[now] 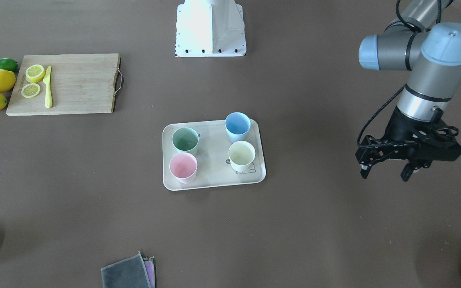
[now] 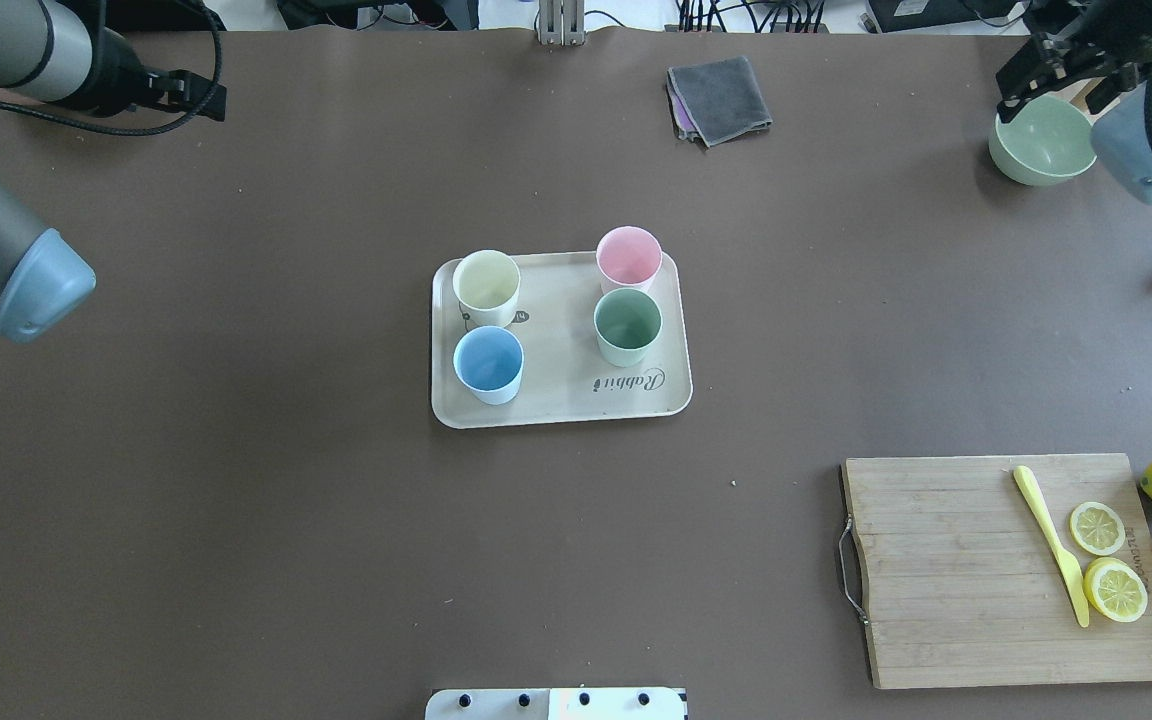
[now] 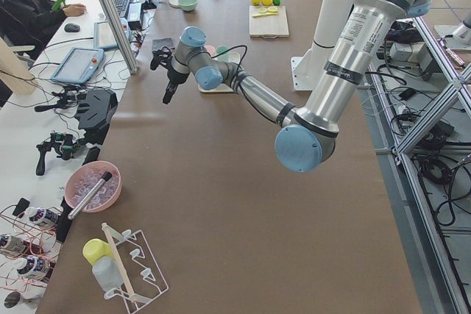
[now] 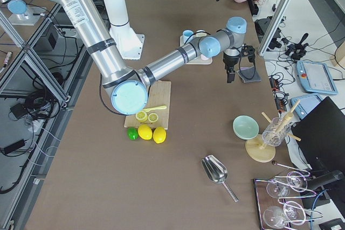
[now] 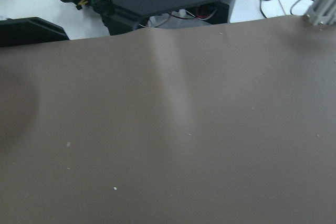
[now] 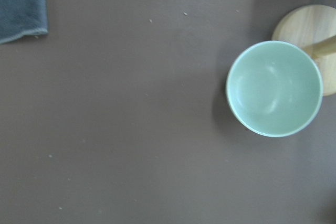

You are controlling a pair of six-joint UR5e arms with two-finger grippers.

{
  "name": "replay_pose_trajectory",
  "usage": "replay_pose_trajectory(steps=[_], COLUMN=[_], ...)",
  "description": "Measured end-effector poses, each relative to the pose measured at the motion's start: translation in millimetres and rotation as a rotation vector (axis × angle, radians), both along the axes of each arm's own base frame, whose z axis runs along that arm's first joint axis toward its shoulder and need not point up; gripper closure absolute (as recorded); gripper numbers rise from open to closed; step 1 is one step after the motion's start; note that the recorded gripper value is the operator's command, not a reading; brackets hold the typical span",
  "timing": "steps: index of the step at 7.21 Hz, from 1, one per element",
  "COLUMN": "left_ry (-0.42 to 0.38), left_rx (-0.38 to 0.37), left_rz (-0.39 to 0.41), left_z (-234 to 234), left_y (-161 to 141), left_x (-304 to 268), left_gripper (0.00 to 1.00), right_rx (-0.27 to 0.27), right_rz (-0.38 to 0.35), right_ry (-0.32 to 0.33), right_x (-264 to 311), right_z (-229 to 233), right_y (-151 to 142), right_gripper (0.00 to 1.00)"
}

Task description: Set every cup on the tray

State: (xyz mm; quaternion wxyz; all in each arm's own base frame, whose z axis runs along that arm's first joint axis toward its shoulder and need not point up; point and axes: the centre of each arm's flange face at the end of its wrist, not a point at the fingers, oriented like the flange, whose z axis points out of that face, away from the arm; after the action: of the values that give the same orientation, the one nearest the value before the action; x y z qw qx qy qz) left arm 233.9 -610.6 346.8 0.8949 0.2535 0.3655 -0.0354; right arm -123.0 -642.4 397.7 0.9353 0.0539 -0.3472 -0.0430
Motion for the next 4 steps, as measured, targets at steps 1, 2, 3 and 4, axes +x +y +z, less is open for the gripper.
replay_pose_trajectory(steps=[1,2,3,4], left_ry=[-0.037,-0.056,-0.06,-0.088], left_rx=[-0.005,-0.033,-0.069,-0.083], left_rz=[0.003,0.029,0.075,0.124], left_z=[26.3,54.4,83.8,118.0], left_y=[-1.8,-2.6,-4.6,-5.1], left_x=[-25.7,-58.5,-101.5,-152.9], left_gripper=[0.02,0.02,0.02,0.02], right_rx=[-0.009,-0.003,0.018,0.034], right_rz=[-0.017,-0.03,-0.064,-0.099], right_ry=[0.02,0.033,0.044,0.054], right_x=[34.2,69.5,104.3,137.3], right_z=[24.8,50.2,77.5,107.5], right_y=[13.6,33.3,53.2,73.4], right_gripper=[0.0,0.0,0.0,0.0])
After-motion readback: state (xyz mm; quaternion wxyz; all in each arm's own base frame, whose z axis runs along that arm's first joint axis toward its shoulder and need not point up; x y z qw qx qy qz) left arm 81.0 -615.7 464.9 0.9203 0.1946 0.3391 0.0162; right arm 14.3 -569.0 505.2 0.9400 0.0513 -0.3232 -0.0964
